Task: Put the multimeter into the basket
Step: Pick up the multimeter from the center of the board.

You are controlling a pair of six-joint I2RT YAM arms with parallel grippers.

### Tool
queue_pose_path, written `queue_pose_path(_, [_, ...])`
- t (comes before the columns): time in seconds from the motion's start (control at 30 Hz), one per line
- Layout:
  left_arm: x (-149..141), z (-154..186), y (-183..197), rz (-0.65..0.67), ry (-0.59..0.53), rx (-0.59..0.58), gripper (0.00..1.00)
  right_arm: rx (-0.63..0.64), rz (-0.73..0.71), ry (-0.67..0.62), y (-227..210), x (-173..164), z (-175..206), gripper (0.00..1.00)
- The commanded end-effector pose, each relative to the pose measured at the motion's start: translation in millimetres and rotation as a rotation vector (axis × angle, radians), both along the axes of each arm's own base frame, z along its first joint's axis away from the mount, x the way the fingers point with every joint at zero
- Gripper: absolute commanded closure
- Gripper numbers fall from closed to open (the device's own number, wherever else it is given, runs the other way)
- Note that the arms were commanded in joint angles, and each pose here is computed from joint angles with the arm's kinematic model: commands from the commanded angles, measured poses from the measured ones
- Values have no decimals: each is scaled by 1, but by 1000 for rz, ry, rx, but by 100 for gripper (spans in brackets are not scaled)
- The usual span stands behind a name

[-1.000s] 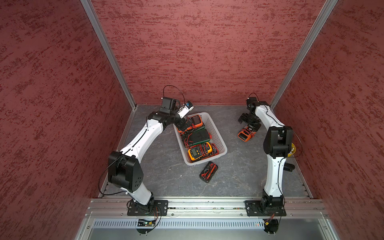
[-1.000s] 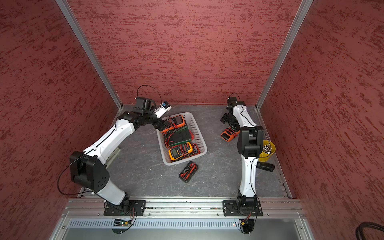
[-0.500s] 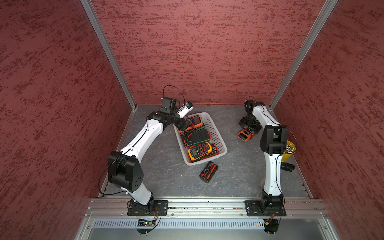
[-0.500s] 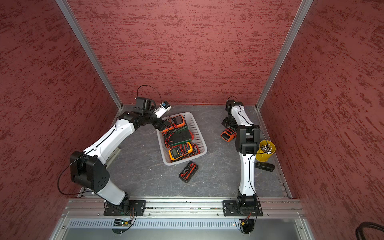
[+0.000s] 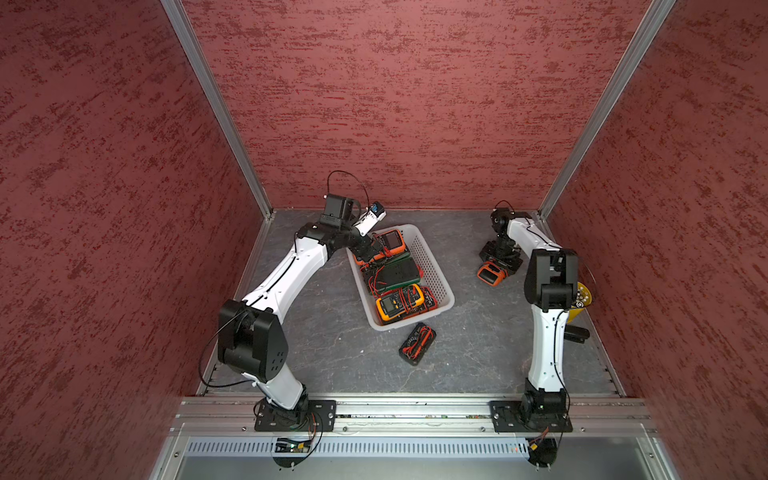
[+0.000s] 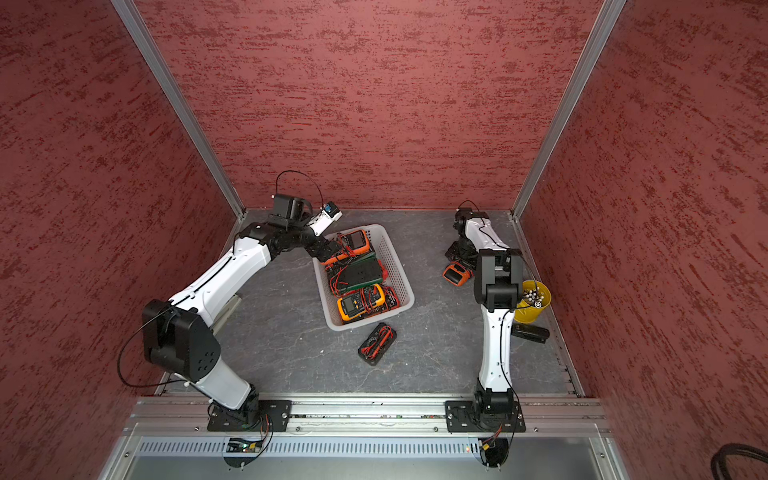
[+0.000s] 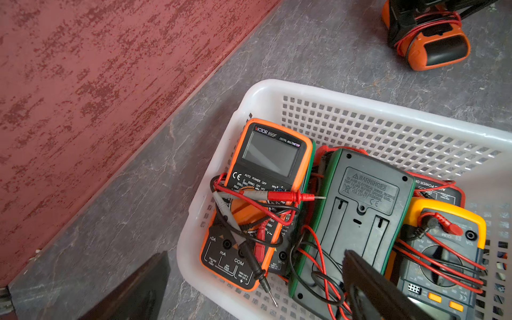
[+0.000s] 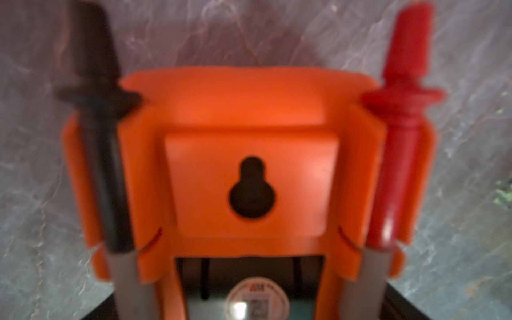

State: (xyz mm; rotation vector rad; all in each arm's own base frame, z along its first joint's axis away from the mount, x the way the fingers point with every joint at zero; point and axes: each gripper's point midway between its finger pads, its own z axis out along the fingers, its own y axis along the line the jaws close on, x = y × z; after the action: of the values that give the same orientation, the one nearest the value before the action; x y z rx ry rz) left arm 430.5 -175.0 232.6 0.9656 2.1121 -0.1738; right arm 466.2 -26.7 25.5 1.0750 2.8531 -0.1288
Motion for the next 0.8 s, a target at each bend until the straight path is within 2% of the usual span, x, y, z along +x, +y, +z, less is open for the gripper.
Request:
queue_pose_path(0.0, [17, 10, 16, 140, -8, -23, 0, 20, 93, -91, 3, 14, 22, 39])
queue_pose_path(0.13, [27, 19, 36, 312, 3, -59, 0, 23, 246, -185, 13, 25, 56, 54])
queue_pose_path(0.27, [27, 37, 49, 444, 19, -193, 0, 9, 437, -348, 38, 39, 109, 63])
queue_pose_path(0.4, [22, 49, 58, 543, 78, -376, 0, -11, 700, -526, 83, 46, 168, 66])
queue_pose_path(0.57, [17, 57, 78, 655, 171, -572, 0, -33, 1042, -729, 158, 37, 237, 67])
queue_pose_path(0.67, [14, 57, 92, 713, 234, -652, 0, 1, 1231, -804, 204, 23, 263, 68])
queue_pose_path(0.77, [9, 58, 102, 737, 282, -719, 0, -20, 1390, -829, 244, 10, 272, 69])
